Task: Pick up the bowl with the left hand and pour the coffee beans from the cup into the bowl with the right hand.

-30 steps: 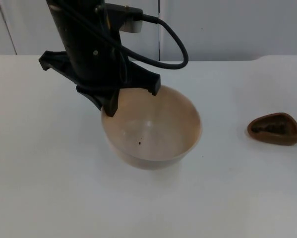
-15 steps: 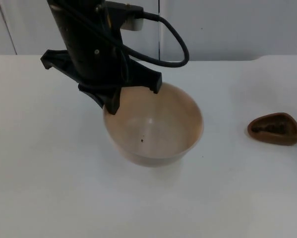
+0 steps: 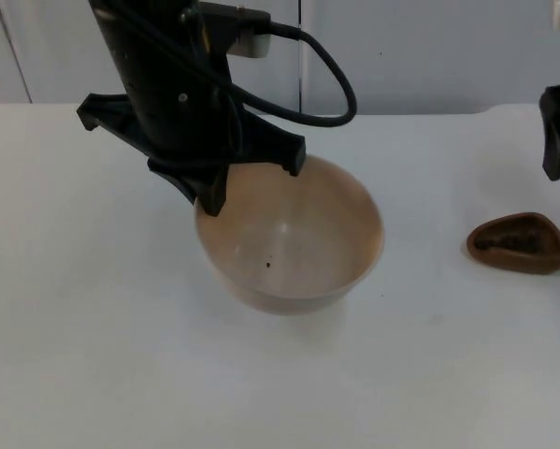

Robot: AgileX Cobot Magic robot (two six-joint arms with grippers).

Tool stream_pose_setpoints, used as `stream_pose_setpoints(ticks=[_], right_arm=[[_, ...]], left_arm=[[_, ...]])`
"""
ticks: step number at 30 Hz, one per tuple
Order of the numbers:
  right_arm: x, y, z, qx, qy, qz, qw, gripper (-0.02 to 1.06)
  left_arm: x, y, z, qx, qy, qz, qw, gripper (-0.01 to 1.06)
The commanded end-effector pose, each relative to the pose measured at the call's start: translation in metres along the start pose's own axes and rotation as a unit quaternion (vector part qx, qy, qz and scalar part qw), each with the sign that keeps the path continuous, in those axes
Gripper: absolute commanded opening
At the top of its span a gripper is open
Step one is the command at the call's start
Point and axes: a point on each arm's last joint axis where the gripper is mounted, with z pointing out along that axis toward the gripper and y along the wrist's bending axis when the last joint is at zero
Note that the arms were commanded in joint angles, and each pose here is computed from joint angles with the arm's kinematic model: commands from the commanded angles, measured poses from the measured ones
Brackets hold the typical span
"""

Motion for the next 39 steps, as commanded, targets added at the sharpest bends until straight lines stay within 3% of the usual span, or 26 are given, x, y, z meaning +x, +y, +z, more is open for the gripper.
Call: stream_pose_setpoints(ticks=[1, 13, 21, 39], right_arm=[[0.002, -0.006, 0.006, -0.003, -0.005, 0.013, 0.9999, 1.05], [0.011, -0.006, 0.027, -0.003, -0.043, 0.007, 0.9990, 1.00], [0.015, -0.003, 0.058, -0.003, -0.014, 0.010, 0.9999, 0.94], [0.013, 0.000, 0.089, -0.009, -0.030, 0.011, 0.9995, 0.85]], left_arm=[[-0.001, -0.002, -0.002, 0.004, -0.003, -0.003, 1.000, 0.00], [-0.001, -0.002, -0.002, 0.006, -0.002, -0.006, 1.000, 0.00], [-0.001, -0.003, -0.002, 0.008, -0.003, -0.007, 1.000, 0.00], [-0.002, -0.004, -0.002, 0.015, -0.007, -0.012, 1.000, 0.00]])
